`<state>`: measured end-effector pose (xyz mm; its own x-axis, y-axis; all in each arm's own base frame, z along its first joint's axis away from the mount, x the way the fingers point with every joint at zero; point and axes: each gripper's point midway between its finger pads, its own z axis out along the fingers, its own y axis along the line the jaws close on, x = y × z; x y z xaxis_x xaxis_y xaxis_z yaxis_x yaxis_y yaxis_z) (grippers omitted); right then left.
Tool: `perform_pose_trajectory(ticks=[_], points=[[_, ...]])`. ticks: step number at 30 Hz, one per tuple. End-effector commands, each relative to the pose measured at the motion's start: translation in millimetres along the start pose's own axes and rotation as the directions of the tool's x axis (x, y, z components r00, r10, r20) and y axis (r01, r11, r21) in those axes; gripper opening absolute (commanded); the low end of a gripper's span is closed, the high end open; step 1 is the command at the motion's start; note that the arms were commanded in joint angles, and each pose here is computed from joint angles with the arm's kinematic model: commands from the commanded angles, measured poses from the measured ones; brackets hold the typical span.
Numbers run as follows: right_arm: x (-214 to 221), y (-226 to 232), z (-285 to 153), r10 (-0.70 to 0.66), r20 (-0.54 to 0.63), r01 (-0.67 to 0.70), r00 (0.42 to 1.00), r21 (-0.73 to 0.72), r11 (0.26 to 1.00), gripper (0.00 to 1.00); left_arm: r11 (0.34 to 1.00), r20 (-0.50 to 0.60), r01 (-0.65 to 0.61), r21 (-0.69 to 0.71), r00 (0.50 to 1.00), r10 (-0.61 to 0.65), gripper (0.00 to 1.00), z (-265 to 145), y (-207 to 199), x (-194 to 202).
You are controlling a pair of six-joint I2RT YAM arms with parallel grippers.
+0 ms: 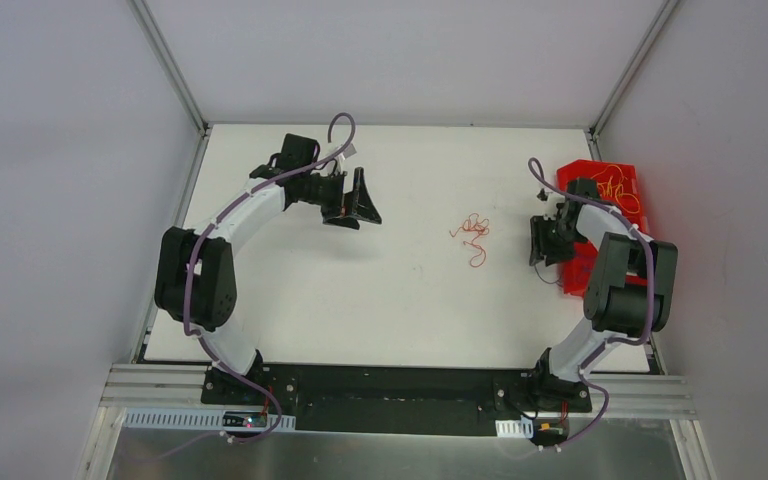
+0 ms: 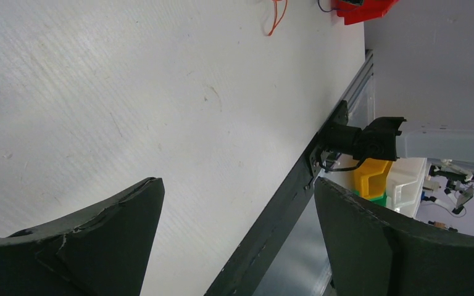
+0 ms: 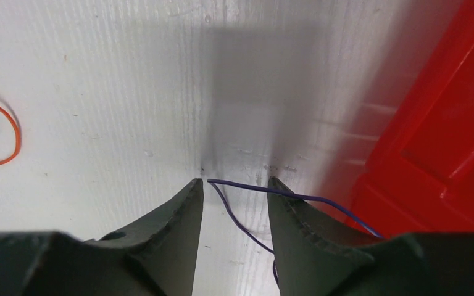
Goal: Untangle the cables
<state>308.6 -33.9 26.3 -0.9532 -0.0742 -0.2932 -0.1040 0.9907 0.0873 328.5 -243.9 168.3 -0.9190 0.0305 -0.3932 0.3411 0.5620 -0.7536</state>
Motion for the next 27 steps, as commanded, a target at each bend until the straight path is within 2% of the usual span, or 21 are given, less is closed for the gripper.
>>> perform_pose_trajectory(ticks=[1,15,18,22,23,27], points=[[-8.9,2.0,-0.2,0.021,0.016,-0.021,1.0,-0.001,1.0,0.45,0.999,0.008,0.014,0.044,1.0,-0.014,0.95,2.0,-3.7,-5.7],[-3.5,24.8,-0.2,-0.045,-0.006,0.044,0.999,-0.114,0.992,0.5,0.994,-0.004,0.072,0.077,0.997,-0.072,0.95,12.1,1.5,-3.1],[0.6,21.8,0.0,-0.07,-0.044,0.065,0.997,-0.111,0.992,0.37,0.994,-0.003,0.076,0.079,0.997,-0.076,0.95,12.9,2.5,-2.5],[9.3,21.7,-2.1,-0.093,-0.073,0.084,0.993,-0.115,0.99,0.04,0.993,-0.002,0.087,0.083,0.996,-0.087,0.95,14.3,5.0,-3.3],[9.8,21.1,-4.1,-0.098,-0.072,0.09,0.993,-0.111,0.99,0.0,0.992,-0.002,0.09,0.084,0.996,-0.09,0.95,14.7,5.3,-3.2],[9.9,17.6,-24.7,-0.136,-0.055,0.13,0.989,-0.101,0.986,0.0,0.992,0.0,0.093,0.087,0.996,-0.093,0.95,14.6,6.4,-2.6]])
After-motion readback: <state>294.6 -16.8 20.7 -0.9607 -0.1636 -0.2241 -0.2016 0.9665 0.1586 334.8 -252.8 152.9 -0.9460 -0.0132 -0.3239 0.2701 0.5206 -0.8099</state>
